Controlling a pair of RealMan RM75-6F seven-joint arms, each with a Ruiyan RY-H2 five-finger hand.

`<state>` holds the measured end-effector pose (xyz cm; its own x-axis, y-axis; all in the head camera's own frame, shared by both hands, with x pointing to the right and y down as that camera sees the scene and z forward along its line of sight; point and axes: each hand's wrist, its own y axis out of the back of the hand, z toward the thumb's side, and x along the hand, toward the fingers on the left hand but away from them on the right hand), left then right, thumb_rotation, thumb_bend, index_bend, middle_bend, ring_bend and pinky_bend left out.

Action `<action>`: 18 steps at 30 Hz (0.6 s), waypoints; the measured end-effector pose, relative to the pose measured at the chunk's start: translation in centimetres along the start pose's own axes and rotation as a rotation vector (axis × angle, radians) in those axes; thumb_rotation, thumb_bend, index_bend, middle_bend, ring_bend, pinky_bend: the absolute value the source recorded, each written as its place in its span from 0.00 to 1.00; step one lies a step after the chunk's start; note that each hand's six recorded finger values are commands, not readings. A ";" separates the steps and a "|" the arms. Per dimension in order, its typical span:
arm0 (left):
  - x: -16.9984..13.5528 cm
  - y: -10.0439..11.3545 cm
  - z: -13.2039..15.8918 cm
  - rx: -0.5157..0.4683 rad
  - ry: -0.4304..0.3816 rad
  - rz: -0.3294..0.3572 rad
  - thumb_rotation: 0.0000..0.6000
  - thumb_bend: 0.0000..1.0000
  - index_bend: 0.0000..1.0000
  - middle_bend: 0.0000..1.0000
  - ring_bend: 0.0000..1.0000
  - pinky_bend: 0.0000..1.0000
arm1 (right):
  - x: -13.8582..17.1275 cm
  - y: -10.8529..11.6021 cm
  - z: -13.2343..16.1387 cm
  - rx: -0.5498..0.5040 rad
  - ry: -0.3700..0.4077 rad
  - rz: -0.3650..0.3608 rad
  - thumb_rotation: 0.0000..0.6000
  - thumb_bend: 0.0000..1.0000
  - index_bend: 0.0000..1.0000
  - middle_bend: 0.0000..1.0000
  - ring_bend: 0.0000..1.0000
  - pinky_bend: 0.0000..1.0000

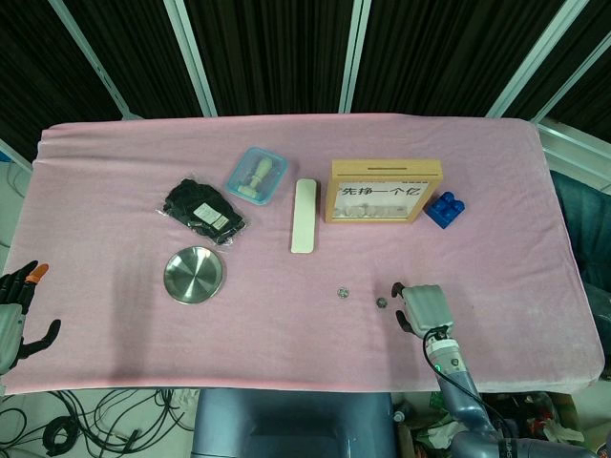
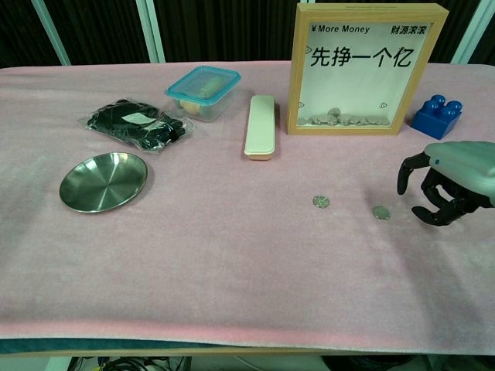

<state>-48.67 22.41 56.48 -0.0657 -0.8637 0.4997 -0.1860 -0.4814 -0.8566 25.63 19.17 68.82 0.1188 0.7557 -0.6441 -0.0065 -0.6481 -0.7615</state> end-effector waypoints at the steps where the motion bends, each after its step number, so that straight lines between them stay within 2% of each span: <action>1: 0.0 0.0 0.0 0.000 0.000 0.000 1.00 0.37 0.05 0.00 0.00 0.00 | 0.0 0.0 0.0 0.000 0.001 0.000 1.00 0.35 0.42 0.80 0.87 0.91; 18: 0.0 0.0 0.0 -0.004 -0.001 0.001 1.00 0.37 0.05 0.00 0.00 0.00 | 0.1 -0.4 0.3 -0.007 0.005 0.006 1.00 0.35 0.42 0.80 0.87 0.91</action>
<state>-48.70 22.41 56.43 -0.0654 -0.8645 0.4984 -0.1895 -0.4796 -0.8568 25.32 19.53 69.02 0.1241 0.7512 -0.6483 -0.0002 -0.6533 -0.7571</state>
